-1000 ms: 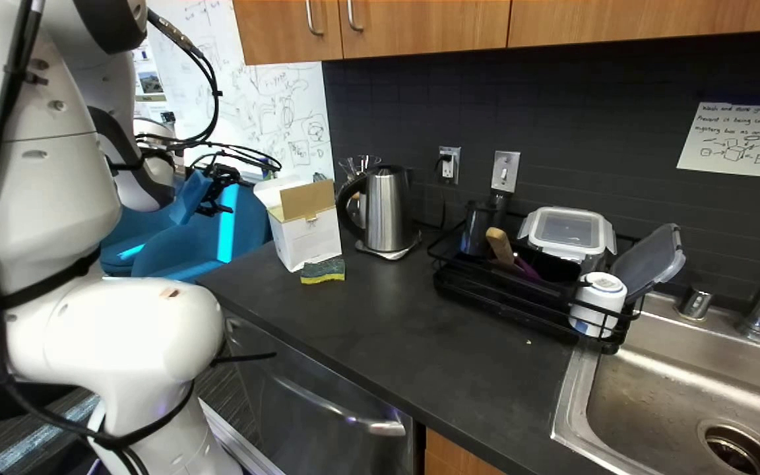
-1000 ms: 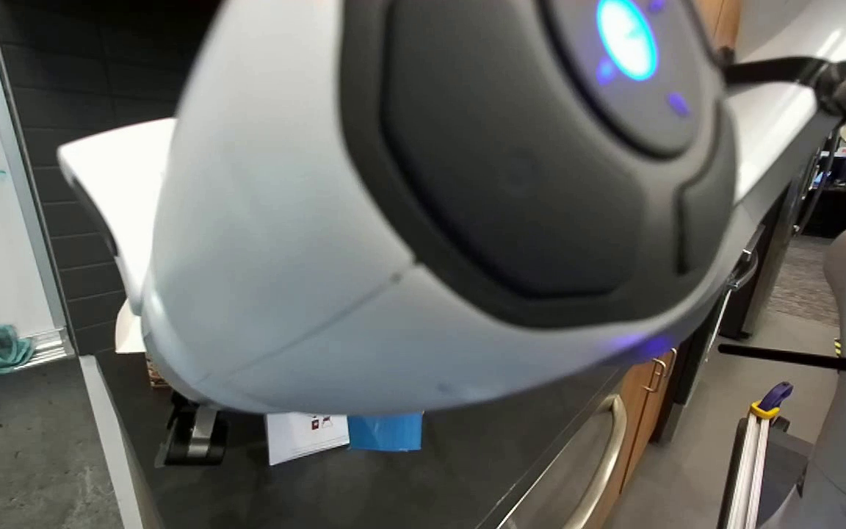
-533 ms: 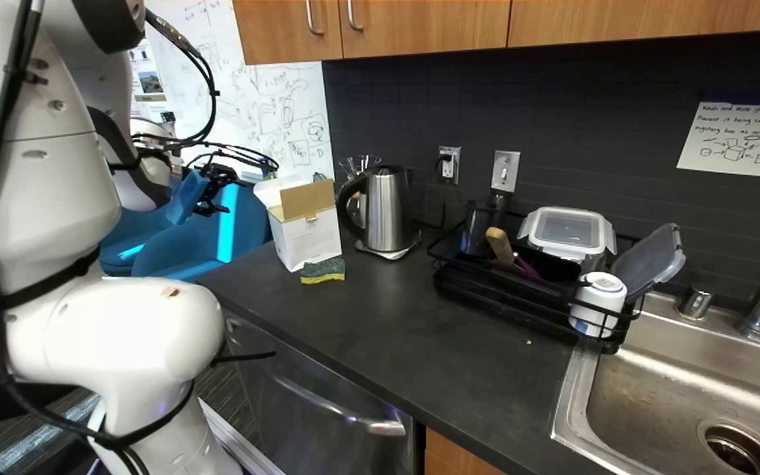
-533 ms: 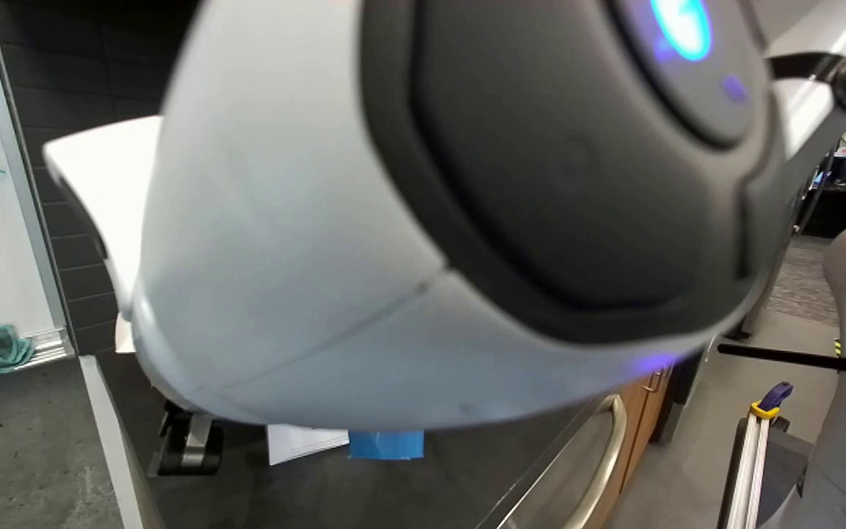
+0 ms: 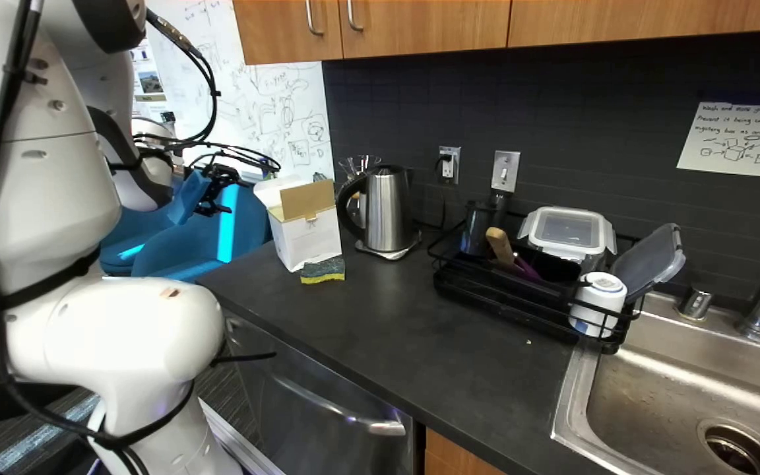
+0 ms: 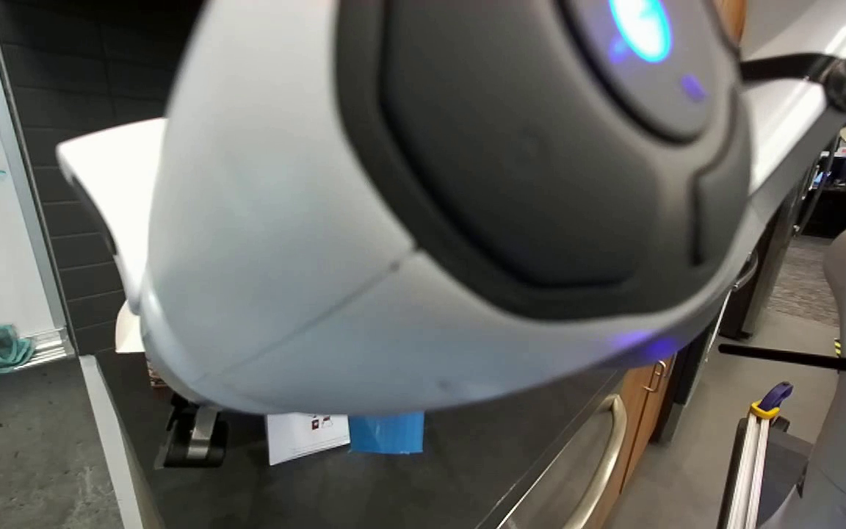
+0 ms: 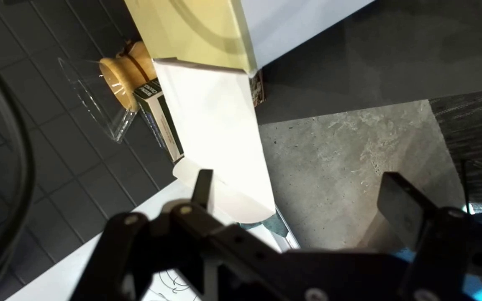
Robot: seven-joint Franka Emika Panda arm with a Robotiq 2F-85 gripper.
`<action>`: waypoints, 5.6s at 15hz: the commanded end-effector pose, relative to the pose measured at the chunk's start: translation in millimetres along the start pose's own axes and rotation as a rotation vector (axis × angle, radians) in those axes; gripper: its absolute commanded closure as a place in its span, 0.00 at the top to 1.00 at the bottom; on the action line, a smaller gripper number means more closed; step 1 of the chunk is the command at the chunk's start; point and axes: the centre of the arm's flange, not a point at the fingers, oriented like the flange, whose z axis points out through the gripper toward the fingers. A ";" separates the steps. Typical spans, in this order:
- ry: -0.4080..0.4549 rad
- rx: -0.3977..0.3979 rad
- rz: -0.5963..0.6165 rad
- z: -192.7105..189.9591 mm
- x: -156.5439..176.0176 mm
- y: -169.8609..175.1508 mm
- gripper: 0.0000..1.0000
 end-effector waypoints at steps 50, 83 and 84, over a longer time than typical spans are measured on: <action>-0.164 0.203 0.288 5.2 5.6 19.9 1.00; -0.011 0.364 0.102 71.9 -26.4 19.4 0.32; -0.006 0.362 0.091 71.2 -25.6 17.2 0.23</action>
